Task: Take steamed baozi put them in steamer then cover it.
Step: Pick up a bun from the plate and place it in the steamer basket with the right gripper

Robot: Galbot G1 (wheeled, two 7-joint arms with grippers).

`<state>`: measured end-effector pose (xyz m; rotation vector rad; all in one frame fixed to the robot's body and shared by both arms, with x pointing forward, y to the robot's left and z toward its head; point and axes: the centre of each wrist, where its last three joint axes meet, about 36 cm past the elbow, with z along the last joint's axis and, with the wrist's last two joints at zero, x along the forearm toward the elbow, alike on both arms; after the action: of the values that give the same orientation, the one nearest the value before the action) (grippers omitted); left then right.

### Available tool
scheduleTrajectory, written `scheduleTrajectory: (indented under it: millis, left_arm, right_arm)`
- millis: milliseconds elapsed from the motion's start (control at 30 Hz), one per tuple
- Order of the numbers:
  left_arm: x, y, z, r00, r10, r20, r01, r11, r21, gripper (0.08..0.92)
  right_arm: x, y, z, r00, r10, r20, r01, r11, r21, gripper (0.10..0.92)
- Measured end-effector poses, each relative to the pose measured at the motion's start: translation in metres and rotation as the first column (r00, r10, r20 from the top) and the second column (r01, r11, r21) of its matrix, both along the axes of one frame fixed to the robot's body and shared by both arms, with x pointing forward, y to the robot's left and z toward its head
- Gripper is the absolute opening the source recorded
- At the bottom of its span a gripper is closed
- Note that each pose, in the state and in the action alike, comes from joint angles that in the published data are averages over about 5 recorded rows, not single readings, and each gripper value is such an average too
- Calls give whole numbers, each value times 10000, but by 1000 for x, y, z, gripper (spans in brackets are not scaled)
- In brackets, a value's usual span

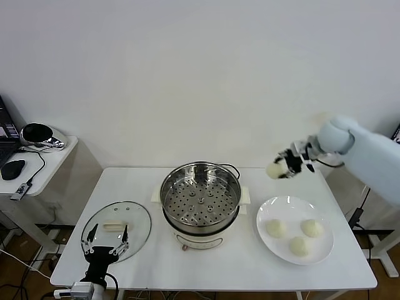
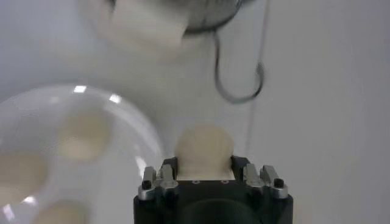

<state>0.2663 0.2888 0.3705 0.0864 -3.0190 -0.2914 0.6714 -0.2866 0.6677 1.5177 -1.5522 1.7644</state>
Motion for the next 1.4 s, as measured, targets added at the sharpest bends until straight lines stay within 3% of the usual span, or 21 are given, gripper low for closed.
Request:
scheduleTrajectory:
  millis: [300,667,967,1400]
  left_arm:
    - [1,2,4,9998,83,153,-84,10000,7,823]
    - [2,8,6,9992,312,243,-313,9995,24,823]
    - [2,11,2,9990,403,193,-404,9992,19,823]
    - [2,11,2,9986,450,262,-450,9990,17,823]
  right_arm:
    - [13,102,5,9550,2957,214,-2941,9540,-582,568]
    - [24,191,-18,8052,5926,233,-5739,7885,-2212,574]
    - [34,217,-46,7083,7057,-191,-6682,6614,-3406,577]
    - [36,240,-79,6254,7781,-579,-7284,5556,-4010,578]
